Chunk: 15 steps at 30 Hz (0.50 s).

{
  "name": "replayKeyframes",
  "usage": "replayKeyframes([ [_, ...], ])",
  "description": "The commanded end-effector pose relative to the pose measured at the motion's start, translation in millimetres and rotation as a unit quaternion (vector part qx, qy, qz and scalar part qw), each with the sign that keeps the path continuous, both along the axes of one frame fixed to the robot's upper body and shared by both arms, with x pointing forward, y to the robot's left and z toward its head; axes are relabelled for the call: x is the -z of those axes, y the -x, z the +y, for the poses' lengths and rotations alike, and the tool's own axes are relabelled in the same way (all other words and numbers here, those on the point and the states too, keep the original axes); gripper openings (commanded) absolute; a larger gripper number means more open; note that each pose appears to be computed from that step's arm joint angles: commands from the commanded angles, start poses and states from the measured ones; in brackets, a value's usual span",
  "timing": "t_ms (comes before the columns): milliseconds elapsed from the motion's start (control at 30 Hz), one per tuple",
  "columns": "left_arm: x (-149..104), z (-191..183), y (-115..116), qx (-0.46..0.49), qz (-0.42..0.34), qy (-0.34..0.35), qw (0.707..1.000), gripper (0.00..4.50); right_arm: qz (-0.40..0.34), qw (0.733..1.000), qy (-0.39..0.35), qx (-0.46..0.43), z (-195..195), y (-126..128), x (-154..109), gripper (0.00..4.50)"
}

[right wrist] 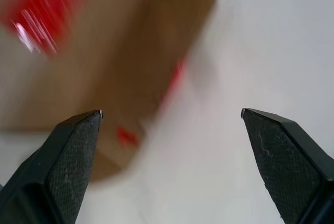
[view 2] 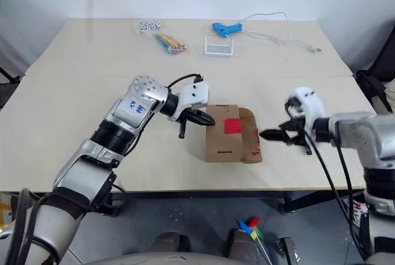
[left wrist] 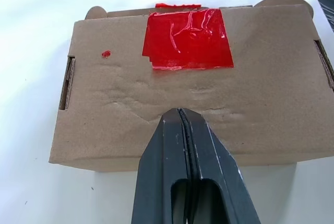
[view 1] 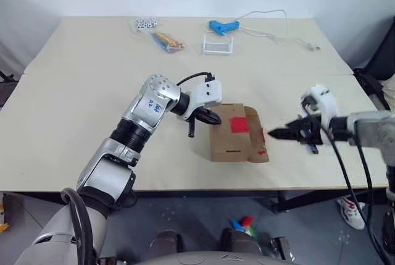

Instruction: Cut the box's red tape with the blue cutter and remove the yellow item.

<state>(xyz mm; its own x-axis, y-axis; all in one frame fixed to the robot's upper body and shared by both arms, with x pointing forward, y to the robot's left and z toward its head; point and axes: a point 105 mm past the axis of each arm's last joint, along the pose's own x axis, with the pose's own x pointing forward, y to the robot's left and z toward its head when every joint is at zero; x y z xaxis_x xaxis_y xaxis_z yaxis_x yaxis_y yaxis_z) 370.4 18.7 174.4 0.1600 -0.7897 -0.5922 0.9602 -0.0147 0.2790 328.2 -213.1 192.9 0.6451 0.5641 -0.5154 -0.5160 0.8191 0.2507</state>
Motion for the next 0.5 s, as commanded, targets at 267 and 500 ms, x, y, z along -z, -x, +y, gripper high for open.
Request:
replayKeyframes([
  [267,38,11,16,0.003,0.064,-0.048,0.997,0.0,0.127,0.984,-0.126,0.001,16,3,33,4.46],
  [500,36,16,25,0.007,0.069,-0.054,0.996,0.0,0.147,0.979,-0.139,0.02,5,4,50,4.46],
])
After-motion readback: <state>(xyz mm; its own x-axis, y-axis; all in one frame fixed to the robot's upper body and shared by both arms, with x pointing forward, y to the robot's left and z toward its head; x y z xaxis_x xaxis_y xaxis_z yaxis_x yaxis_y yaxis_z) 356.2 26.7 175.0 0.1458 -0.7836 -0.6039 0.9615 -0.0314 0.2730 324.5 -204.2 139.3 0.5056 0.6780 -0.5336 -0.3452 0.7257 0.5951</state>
